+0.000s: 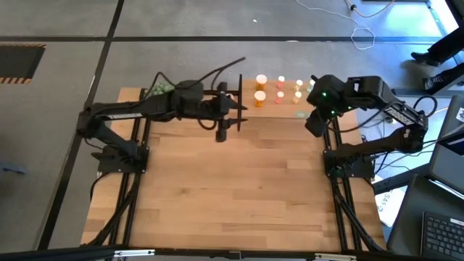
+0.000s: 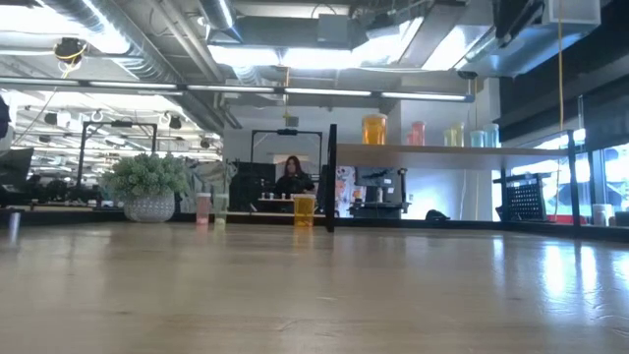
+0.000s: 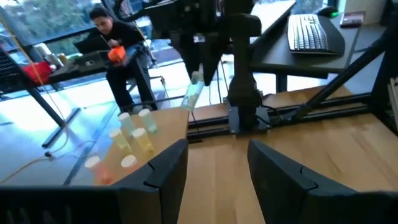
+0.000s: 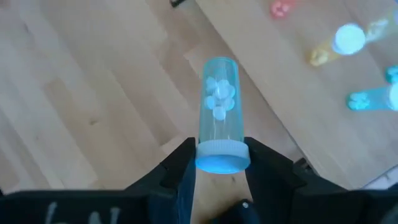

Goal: Pick and place medicine bottles onto shelf by color
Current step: Put the blue pill bottle on the shelf aligned with the other blue pill bottles

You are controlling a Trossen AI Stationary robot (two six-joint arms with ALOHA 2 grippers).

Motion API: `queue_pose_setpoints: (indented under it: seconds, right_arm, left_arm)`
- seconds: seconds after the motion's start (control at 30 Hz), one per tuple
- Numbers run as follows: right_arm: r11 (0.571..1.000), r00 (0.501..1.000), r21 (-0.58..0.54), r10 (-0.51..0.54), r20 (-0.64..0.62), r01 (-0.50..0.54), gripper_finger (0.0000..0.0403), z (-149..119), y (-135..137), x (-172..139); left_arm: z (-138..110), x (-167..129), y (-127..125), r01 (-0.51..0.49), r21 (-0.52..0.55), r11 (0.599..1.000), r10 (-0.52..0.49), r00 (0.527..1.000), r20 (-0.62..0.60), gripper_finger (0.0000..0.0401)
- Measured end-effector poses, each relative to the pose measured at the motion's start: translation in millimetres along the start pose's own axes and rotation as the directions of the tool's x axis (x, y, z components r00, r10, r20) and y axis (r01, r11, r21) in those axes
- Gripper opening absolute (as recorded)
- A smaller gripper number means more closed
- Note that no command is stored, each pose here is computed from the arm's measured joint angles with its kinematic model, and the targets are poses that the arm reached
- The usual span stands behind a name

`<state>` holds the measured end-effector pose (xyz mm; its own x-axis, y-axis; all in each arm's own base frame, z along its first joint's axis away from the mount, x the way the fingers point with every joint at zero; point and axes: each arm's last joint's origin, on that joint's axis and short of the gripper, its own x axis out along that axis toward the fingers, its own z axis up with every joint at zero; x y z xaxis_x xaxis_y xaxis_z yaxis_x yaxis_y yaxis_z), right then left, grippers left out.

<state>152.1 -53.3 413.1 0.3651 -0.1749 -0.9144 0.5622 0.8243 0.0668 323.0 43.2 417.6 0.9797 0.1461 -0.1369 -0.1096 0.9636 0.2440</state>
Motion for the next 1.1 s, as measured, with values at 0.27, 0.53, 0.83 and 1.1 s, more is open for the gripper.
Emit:
queue_pose_setpoints:
  seconds: [0.27, 0.53, 0.83, 1.1]
  right_arm:
    - [0.992, 0.983, 0.059, 0.119, -0.138, -0.112, 0.0124, -9.3, -7.4, 25.8]
    - [0.971, 0.934, 0.155, 0.218, -0.284, -0.18, 0.0124, -22.1, -7.8, 56.2]
    - [0.971, 0.904, 0.159, 0.228, -0.362, -0.18, 0.0124, -31.9, -3.9, 72.8]
    - [0.968, 0.898, 0.194, 0.222, -0.381, -0.157, 0.0124, -35.4, 6.8, 72.5]
  left_arm:
    - [2.4, 8.9, 10.9, 0.014, -0.004, 1.0, -0.014, 0.999, -0.039, 0.0163]
    - [-2.3, 8.4, 16.4, 0.004, -0.008, 1.0, -0.005, 0.997, -0.076, 0.0163]
    - [-14.8, 7.6, 14.4, 0.077, -0.076, 0.994, -0.09, 0.979, -0.182, 0.0163]
    - [-27.4, 18.4, 10.8, 0.137, -0.139, 0.981, -0.166, 0.959, -0.23, 0.0163]
